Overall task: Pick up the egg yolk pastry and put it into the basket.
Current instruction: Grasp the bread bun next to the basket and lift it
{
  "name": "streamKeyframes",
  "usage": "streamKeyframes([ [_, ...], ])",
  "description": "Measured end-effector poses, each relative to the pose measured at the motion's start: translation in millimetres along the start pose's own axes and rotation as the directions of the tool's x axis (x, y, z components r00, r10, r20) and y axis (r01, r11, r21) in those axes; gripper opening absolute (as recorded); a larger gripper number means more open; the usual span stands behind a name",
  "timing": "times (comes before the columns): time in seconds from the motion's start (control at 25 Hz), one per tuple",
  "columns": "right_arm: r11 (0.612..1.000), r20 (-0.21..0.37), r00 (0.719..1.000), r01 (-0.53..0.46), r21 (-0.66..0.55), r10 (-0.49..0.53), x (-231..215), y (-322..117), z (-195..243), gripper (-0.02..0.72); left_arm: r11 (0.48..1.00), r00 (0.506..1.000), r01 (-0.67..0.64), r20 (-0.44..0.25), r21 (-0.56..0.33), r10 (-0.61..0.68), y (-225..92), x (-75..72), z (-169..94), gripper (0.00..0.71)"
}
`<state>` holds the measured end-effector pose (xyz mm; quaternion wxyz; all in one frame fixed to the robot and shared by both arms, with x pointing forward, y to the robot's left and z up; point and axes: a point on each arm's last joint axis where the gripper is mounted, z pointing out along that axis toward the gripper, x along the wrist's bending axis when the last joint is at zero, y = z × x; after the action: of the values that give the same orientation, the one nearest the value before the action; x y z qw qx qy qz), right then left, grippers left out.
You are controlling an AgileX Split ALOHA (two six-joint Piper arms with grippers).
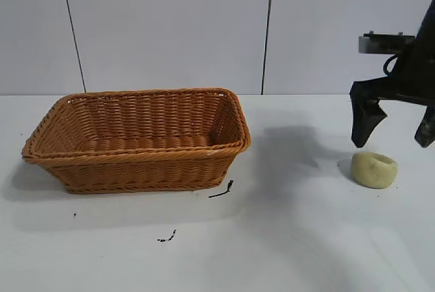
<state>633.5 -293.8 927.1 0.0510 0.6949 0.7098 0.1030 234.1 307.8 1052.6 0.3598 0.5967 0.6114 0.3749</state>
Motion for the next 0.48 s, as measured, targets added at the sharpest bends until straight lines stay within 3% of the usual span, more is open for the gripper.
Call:
streamKeyframes([
  [0.28, 0.999, -0.008, 1.000, -0.010, 0.033, 0.010, 0.0, -1.6, 27.1, 0.694, 1.000, 1.000, 0.000, 0.000, 0.000, 0.000, 0.0, 0.0, 0.0, 0.696],
  [0.48, 0.997, 0.000, 0.998, 0.067, 0.028, -0.067, 20.3, -1.5, 28.6, 0.694, 1.000, 1.000, 0.000, 0.000, 0.000, 0.000, 0.0, 0.0, 0.0, 0.696],
])
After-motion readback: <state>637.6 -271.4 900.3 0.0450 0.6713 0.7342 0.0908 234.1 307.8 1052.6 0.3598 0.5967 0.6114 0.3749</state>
